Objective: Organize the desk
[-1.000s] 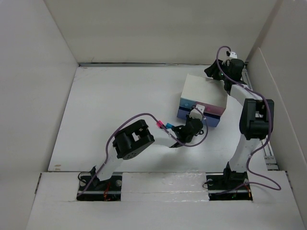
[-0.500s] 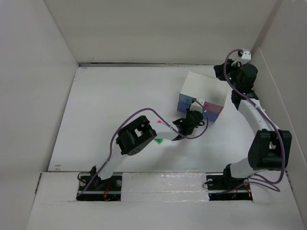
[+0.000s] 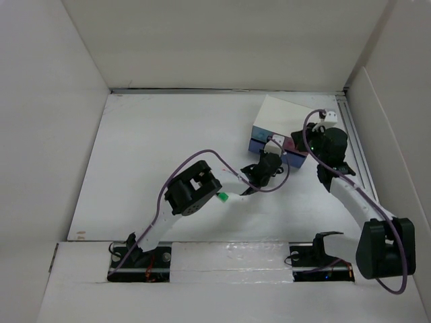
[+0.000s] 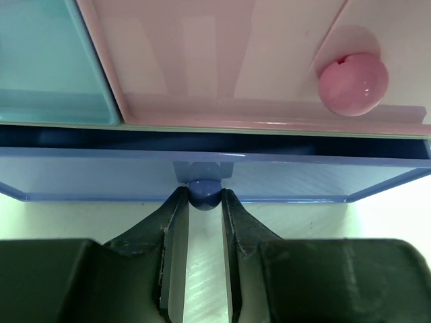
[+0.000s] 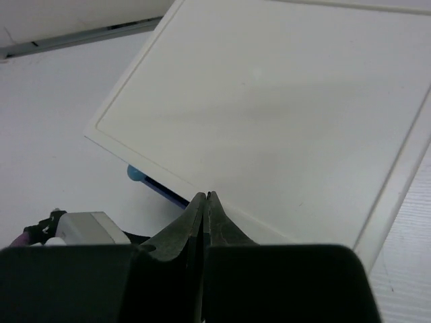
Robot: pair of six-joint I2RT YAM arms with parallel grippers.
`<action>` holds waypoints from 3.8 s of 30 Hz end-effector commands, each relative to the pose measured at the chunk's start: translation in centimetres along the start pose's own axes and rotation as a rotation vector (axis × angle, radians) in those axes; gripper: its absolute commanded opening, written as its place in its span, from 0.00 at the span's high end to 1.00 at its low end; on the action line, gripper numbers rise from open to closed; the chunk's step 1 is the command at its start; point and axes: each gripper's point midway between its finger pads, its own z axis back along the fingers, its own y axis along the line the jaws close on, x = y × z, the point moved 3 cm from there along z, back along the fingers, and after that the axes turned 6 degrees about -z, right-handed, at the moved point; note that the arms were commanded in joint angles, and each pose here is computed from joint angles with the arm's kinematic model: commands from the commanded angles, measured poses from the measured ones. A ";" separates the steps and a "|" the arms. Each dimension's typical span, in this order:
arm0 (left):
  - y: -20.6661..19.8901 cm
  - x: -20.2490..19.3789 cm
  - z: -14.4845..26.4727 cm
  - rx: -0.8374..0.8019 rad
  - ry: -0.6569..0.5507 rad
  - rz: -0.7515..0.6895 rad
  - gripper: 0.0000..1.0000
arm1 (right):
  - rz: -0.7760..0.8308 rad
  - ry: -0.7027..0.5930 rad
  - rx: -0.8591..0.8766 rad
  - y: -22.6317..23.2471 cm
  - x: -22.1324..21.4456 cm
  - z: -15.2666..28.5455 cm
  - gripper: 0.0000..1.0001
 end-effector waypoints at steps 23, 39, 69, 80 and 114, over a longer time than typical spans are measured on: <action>0.1 6.4 1.8 -0.010 -0.133 0.104 1.00 | 0.032 0.022 0.038 1.9 -0.7 -2.7 1.00; 1.0 5.0 2.2 0.013 -0.112 0.080 1.00 | -0.035 -0.043 0.055 -0.3 2.0 -10.0 1.00; 2.1 5.2 2.7 0.069 -0.100 0.076 0.47 | -0.036 0.008 0.057 -0.7 1.3 -12.7 0.57; 4.3 10.6 9.5 0.139 -0.208 0.120 0.30 | 0.021 -0.018 0.134 4.6 3.7 -8.6 0.00; 21.1 10.9 24.8 0.173 -0.228 0.338 0.77 | 0.399 0.554 0.089 7.9 -19.9 1.4 0.27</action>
